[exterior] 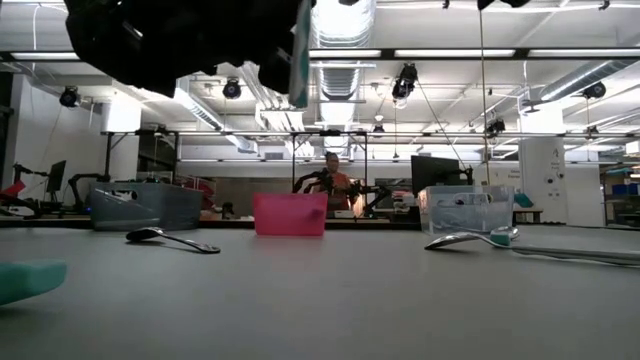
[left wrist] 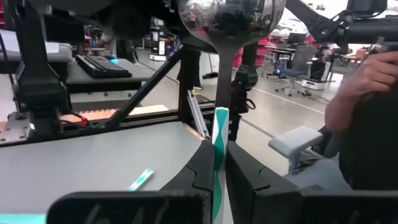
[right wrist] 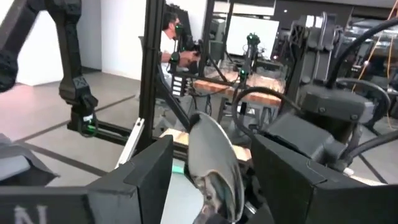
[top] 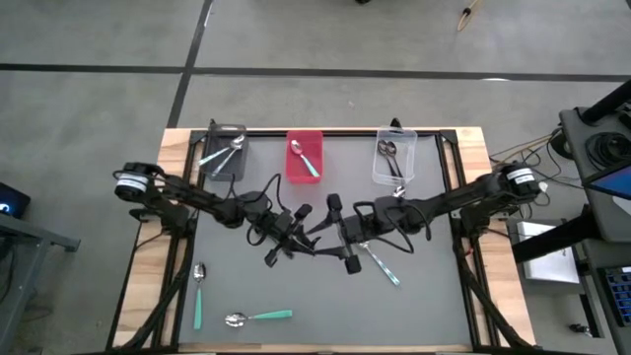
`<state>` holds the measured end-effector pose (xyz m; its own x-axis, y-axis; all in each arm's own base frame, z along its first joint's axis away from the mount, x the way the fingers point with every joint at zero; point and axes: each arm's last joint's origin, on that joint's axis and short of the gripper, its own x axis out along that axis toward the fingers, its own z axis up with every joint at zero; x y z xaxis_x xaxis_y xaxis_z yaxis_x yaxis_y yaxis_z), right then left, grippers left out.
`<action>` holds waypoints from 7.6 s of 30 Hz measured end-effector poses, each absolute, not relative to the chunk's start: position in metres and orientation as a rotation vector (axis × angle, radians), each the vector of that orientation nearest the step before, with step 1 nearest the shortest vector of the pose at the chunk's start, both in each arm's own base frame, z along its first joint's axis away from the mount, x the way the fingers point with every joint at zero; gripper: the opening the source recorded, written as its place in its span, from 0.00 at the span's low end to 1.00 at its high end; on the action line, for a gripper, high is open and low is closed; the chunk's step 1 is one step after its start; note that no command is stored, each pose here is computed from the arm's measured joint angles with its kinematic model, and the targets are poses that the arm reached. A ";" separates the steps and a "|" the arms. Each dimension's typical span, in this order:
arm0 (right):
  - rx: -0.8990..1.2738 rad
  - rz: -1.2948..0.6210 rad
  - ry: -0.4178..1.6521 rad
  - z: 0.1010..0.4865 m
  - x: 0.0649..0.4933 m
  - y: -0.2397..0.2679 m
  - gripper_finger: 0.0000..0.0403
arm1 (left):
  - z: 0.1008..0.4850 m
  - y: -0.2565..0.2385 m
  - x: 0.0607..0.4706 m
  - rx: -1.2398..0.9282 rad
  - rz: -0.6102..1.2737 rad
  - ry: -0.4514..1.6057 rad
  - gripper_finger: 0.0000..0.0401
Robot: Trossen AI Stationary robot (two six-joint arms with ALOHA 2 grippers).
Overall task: Sort silverware by color (type)
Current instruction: Put the blue patterned spoon into the black bin
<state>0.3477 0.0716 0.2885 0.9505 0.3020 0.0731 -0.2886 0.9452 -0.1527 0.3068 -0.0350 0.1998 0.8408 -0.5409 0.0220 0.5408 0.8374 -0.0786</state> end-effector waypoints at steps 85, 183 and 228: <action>0.037 -0.677 -0.116 0.227 0.330 0.041 0.03 | 0.210 -0.034 0.318 -0.049 0.405 0.243 0.34; -0.215 -0.720 0.159 0.270 0.287 0.020 0.31 | 0.302 0.107 0.179 -0.147 0.946 1.152 0.02; -0.069 -0.213 0.482 0.248 0.266 0.002 0.17 | 0.276 0.171 0.178 -0.379 0.814 1.729 0.02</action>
<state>0.2658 0.0024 0.2479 0.8643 -0.2195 -0.4525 0.1870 0.9755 -0.1160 0.1776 0.1710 0.2759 -0.3167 0.1517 -0.9363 -0.6248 0.7094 0.3263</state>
